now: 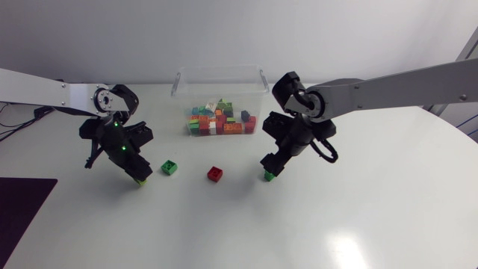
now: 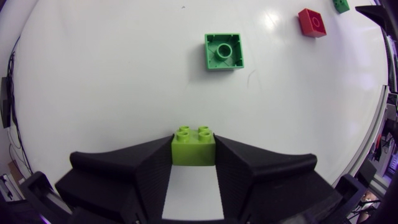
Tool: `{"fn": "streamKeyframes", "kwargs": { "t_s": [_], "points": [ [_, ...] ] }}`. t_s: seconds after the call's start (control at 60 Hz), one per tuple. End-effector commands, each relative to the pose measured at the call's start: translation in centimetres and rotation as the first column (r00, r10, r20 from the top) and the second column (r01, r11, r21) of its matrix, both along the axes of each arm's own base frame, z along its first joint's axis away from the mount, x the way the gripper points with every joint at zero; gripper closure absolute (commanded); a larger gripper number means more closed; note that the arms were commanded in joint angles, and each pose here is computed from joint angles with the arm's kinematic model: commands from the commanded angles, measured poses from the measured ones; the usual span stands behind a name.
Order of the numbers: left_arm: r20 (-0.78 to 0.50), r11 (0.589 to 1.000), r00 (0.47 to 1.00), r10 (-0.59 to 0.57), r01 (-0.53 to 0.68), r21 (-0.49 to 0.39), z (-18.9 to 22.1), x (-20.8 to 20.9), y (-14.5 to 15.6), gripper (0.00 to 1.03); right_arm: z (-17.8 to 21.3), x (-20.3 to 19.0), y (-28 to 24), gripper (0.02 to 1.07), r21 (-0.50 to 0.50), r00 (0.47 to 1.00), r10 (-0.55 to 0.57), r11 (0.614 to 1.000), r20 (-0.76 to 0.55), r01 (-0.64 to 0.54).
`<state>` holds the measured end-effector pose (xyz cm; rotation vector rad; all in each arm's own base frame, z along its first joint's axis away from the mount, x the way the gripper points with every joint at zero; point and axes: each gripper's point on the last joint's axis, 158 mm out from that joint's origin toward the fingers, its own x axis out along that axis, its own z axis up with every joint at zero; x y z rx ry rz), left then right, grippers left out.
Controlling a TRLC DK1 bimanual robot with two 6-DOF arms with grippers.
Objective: Place the duplo bricks in the container
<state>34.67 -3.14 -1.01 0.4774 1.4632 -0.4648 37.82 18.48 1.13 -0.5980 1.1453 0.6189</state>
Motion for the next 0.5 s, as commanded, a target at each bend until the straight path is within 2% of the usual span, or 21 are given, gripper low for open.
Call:
{"fn": "streamKeyframes", "kwargs": {
  "t_s": [0.0, 0.317, 0.483],
  "points": [
    [0.032, 1.000, 0.999, -0.018, 0.018, 0.005, 1.7, 0.3, 0.4, 0.69, -1.1, -0.5, 0.4, 0.08, -0.031, 0.999, 0.021, 0.999, -0.039, -0.022],
    [0.171, 1.000, 0.985, -0.019, 0.021, -0.011, 7.2, 1.9, 0.1, 0.69, -2.8, -0.5, 0.8, 0.08, -0.090, 0.994, 0.030, 0.995, -0.105, -0.040],
    [0.248, 0.997, 0.969, -0.013, 0.031, -0.070, 10.3, 2.9, -1.0, 0.69, -4.2, -0.6, 0.8, 0.10, -0.113, 0.988, 0.034, 0.992, -0.148, -0.052]
  ]
}}
